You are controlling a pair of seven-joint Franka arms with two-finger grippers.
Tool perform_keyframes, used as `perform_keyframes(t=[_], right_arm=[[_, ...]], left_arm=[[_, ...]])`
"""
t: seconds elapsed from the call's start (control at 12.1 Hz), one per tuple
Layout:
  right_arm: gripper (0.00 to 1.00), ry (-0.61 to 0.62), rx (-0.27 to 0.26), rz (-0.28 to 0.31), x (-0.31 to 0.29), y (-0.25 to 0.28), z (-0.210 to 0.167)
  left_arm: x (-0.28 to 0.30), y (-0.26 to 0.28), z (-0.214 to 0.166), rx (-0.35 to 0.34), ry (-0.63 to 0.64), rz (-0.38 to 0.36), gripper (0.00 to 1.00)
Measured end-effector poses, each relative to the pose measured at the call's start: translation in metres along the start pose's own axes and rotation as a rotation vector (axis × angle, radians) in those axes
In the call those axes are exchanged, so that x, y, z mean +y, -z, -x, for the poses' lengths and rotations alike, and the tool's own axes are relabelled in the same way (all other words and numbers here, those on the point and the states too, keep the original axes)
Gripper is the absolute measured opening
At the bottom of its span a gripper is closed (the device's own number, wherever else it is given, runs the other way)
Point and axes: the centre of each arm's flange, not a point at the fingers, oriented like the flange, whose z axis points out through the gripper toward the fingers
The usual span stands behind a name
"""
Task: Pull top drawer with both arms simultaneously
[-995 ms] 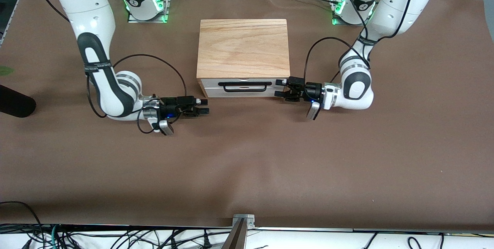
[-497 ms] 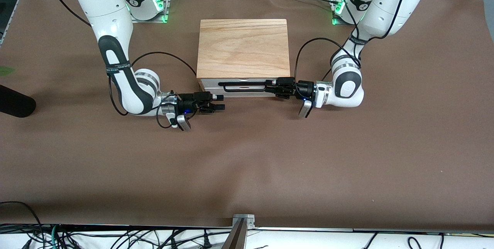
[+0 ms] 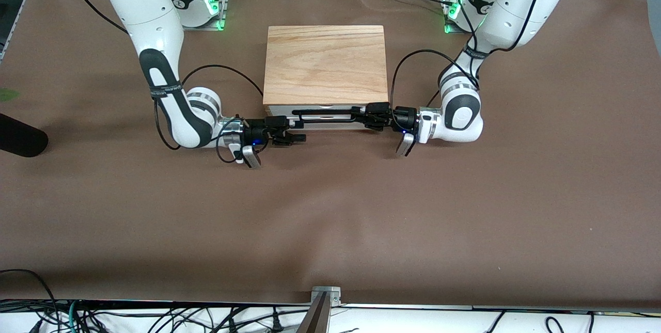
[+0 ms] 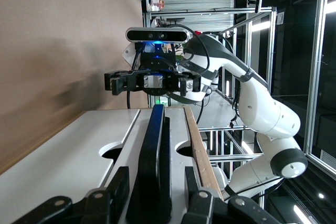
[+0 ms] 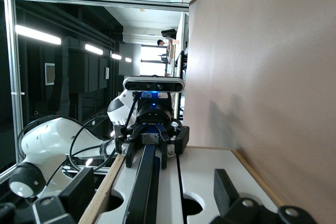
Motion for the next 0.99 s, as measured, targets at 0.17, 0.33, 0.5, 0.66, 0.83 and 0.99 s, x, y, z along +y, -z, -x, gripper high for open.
perform_keyframes(t=[0.17, 0.33, 0.5, 0.66, 0.83, 0.99], right_arm=[[1.0, 0.001, -0.003, 0.0, -0.002, -0.007, 0.002], [1.0, -0.001, -0.002, 0.003, -0.002, -0.006, 0.003], [0.97, -0.009, -0.002, 0.006, 0.001, -0.005, 0.007], [0.97, -0.017, -0.006, 0.006, -0.001, -0.005, 0.013], [0.97, -0.021, -0.003, 0.007, -0.007, -0.004, 0.018], [0.96, -0.018, 0.002, 0.01, -0.011, 0.0, 0.018]], left_arm=[[0.0, 0.0, 0.0, 0.0, 0.003, -0.001, 0.48], [-0.003, 0.0, 0.0, 0.005, 0.008, -0.009, 0.33], [-0.003, 0.0, 0.0, 0.005, 0.008, -0.009, 0.33], [-0.003, 0.0, 0.0, 0.005, 0.009, -0.008, 0.33], [-0.003, 0.0, 0.0, 0.005, 0.01, -0.008, 0.33], [-0.003, 0.0, 0.0, 0.005, 0.01, -0.007, 0.33]])
